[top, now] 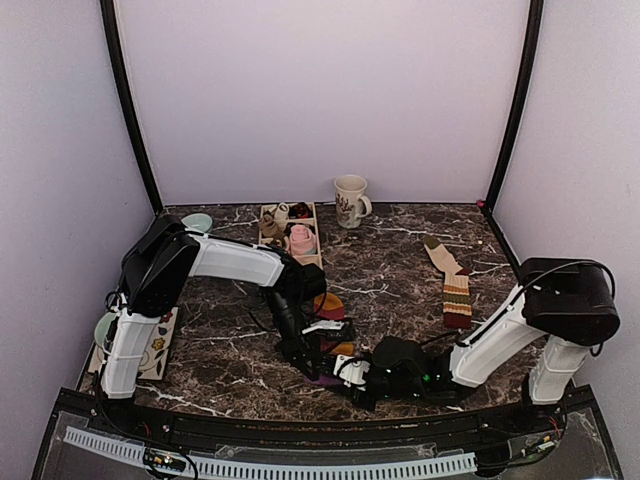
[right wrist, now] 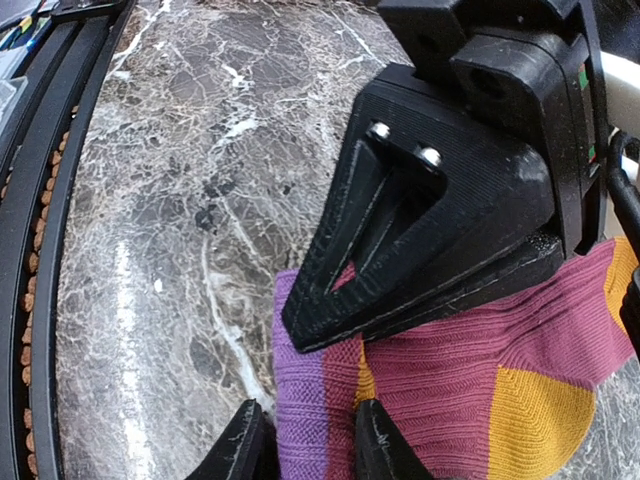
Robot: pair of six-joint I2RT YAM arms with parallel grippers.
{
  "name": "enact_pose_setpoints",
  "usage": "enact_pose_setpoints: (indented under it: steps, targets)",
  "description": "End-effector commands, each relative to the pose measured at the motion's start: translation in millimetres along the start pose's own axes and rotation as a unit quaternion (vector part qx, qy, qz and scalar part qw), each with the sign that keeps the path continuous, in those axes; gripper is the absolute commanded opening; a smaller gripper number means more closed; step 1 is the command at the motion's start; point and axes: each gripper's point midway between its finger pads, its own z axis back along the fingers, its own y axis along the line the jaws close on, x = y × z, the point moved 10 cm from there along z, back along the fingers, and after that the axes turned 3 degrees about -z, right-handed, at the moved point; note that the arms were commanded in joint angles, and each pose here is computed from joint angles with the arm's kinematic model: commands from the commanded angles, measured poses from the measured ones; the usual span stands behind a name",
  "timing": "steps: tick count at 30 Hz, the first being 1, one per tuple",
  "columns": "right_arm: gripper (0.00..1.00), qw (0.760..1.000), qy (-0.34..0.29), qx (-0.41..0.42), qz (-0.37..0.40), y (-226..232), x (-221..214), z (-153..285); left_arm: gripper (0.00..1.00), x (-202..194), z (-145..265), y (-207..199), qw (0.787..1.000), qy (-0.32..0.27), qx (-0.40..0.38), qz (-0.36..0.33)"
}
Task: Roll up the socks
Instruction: Roll the sock at the center of the board.
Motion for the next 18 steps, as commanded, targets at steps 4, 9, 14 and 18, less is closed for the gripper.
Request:
enact_pose_setpoints:
  steps: [4, 9, 14, 18]
  targets:
    - [0.17, 0.994, 0.094, 0.040, -0.047, 5.7, -40.0, -3.0, 0.24, -26.7, -9.5, 12.9, 0.995, 0.087, 0.026, 0.048]
    - [0.00, 0.990, 0.113, 0.050, -0.070, 8.4, -52.8, -0.8, 0.64, -24.5, 14.2, 8.3, 0.995, 0.057, 0.061, 0.054]
    - [0.00, 0.988, 0.116, 0.058, -0.087, 10.2, -54.8, -0.9, 0.66, -32.3, 41.0, -2.2, 0.990, 0.043, 0.122, 0.058]
    - [0.00, 0.985, 0.116, 0.062, -0.113, 9.1, -57.7, -1.0, 0.64, -40.8, 49.3, -12.7, 0.983, 0.043, 0.168, 0.052]
